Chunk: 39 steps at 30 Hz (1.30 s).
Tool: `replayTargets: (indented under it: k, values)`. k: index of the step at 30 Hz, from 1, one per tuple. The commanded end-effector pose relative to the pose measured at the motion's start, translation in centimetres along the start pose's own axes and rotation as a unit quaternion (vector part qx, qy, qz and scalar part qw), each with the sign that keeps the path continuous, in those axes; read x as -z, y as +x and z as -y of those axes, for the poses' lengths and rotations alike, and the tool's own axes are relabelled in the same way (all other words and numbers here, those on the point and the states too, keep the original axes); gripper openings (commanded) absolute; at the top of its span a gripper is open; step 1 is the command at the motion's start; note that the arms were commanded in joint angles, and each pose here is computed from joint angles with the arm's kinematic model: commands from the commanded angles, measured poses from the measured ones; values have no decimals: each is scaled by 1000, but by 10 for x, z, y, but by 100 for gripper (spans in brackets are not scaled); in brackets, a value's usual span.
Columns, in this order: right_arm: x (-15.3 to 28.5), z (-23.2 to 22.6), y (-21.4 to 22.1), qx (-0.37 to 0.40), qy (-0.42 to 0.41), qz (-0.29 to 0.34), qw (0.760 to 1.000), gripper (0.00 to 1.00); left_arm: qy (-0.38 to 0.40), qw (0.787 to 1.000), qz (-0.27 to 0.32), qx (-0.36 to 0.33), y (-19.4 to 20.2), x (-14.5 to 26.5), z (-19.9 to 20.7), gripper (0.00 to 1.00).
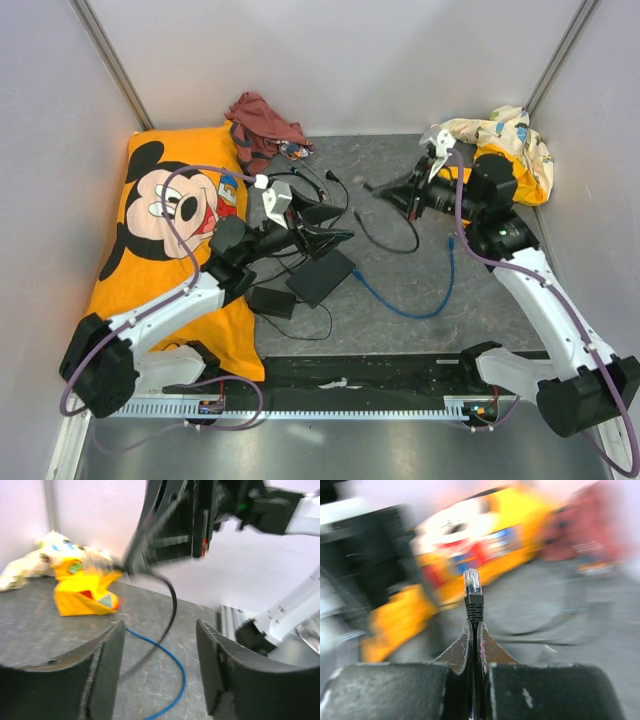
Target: Insert the plug into the switch port
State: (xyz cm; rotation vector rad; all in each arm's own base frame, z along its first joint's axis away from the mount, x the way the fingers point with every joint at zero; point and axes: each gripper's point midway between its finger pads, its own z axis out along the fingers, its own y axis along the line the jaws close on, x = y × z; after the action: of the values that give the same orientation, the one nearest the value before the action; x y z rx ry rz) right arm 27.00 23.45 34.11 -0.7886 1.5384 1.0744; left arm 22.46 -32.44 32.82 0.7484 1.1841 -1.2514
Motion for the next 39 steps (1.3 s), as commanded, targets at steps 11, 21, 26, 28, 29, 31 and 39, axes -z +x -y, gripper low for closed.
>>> replayTargets:
  k: [11,21,26,28,29,31,39]
  values:
    - [2,89,119,187,280,-192,922,0,-326,937,-104,73,67,72,-86,72]
    - [-22,31,246,168,245,-203,933,0,-373,896,-212,115,149,103,-101,73]
    - [-20,16,252,171,255,-202,930,0,-371,877,-273,141,180,103,-110,74]
    - [-21,15,252,164,258,-198,931,0,-366,872,-289,151,189,98,-115,74]
    - [-22,15,256,144,264,-198,933,0,-363,870,-294,156,192,98,-117,75]
    - [-26,11,259,132,265,-190,936,0,-360,869,-302,156,193,95,-121,75]
    - [-17,16,282,120,292,-165,934,0,-361,863,-318,152,201,98,-141,75]
